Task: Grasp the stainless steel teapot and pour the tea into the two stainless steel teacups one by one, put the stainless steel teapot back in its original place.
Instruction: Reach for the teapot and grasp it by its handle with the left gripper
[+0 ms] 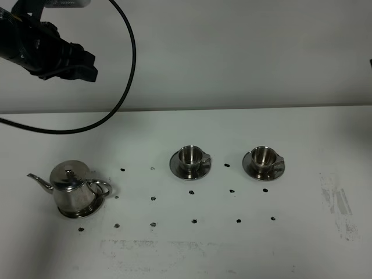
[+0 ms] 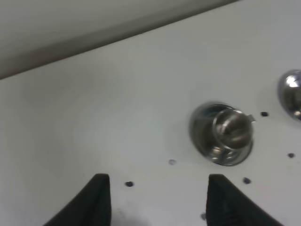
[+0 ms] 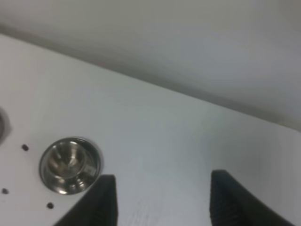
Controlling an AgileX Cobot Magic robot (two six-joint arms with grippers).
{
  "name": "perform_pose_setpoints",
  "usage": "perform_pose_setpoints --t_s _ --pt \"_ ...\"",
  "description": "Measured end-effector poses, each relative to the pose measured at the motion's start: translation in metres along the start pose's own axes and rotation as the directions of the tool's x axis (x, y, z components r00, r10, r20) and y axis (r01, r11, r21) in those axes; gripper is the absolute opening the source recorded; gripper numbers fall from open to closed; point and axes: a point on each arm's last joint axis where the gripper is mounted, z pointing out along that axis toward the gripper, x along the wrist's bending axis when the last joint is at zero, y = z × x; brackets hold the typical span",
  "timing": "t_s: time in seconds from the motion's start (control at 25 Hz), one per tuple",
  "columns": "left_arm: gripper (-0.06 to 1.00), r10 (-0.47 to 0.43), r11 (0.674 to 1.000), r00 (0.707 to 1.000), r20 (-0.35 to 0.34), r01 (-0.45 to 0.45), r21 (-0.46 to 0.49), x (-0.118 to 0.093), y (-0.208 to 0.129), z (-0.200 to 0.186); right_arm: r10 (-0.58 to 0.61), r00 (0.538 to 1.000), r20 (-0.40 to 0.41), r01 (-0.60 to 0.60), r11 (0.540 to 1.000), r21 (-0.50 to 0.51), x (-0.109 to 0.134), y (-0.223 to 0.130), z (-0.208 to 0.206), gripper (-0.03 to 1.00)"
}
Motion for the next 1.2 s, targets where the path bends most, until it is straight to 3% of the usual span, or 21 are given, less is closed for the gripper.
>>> perform_pose_setpoints --t_s 0.48,0.88,1.04,1.2 --pt "0.51 -0.009 0.973 0.982 -0.19 -0.035 -0.228 0.001 -0.034 -0.025 0.118 0.993 0.031 -0.112 0.983 -0.148 0.051 -0.103 -0.122 0.46" --pt "0.51 0.027 0.973 0.974 -0.227 -0.077 -0.217 0.004 -0.038 -0.022 0.134 0.99 0.051 -0.118 0.962 -0.248 0.091 -0.196 -0.193 0.45" --pt "0.51 0.045 0.977 0.974 -0.223 -0.09 -0.194 0.004 -0.04 -0.021 0.127 0.989 0.07 -0.102 0.954 -0.281 0.1 -0.225 -0.198 0.43" --pt "0.51 0.051 0.98 0.975 -0.218 -0.091 -0.179 0.003 -0.042 -0.021 0.121 0.989 0.086 -0.096 0.963 -0.253 0.106 -0.251 -0.188 0.41"
